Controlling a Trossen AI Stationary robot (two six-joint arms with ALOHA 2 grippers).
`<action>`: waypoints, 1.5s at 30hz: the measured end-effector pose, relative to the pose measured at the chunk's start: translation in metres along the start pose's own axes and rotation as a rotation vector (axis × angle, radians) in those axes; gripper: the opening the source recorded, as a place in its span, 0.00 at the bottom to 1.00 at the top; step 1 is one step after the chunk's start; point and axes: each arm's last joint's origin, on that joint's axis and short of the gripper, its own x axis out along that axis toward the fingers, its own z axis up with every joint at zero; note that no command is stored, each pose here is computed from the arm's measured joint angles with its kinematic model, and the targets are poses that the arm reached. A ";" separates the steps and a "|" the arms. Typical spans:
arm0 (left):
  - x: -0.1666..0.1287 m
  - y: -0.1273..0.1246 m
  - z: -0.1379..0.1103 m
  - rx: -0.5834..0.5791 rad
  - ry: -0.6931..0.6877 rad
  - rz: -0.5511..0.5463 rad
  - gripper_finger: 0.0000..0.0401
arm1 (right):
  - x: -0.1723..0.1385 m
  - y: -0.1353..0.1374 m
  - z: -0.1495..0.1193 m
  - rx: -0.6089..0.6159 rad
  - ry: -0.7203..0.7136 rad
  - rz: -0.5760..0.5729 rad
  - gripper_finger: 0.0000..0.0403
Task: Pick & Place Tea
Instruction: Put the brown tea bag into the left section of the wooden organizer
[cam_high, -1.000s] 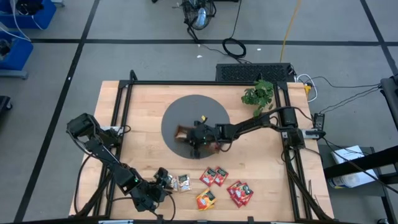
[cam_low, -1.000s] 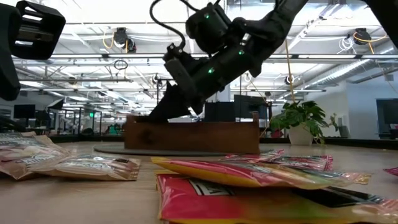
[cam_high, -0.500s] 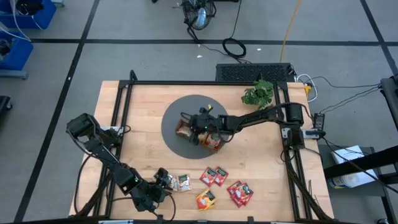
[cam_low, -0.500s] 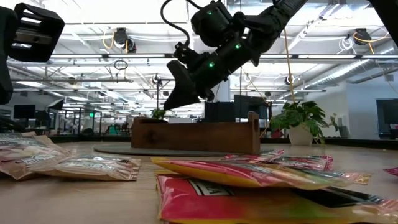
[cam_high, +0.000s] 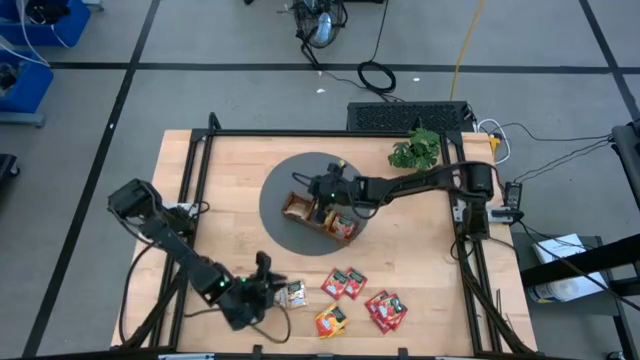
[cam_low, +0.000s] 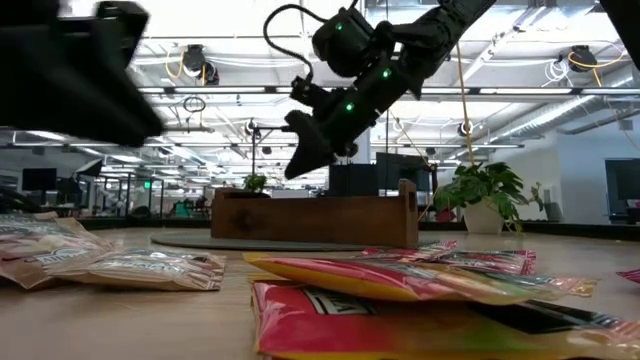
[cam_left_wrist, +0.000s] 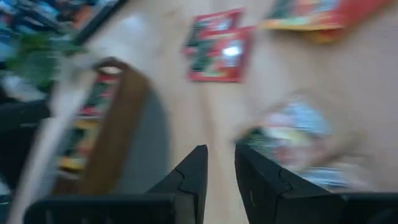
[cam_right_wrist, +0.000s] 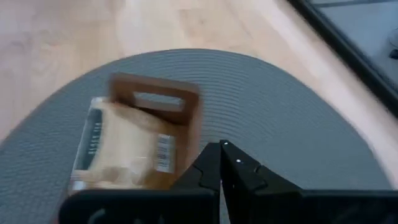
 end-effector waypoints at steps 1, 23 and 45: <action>0.002 0.009 0.001 -0.009 0.010 0.015 0.22 | -0.003 -0.003 0.002 0.001 0.004 -0.003 0.00; 0.063 0.156 -0.046 -0.309 0.387 -0.100 0.22 | -0.003 -0.109 -0.024 0.061 0.029 0.196 0.00; 0.075 0.193 -0.067 -0.359 0.432 -0.060 0.22 | 0.031 -0.095 -0.045 -0.054 0.097 0.325 0.00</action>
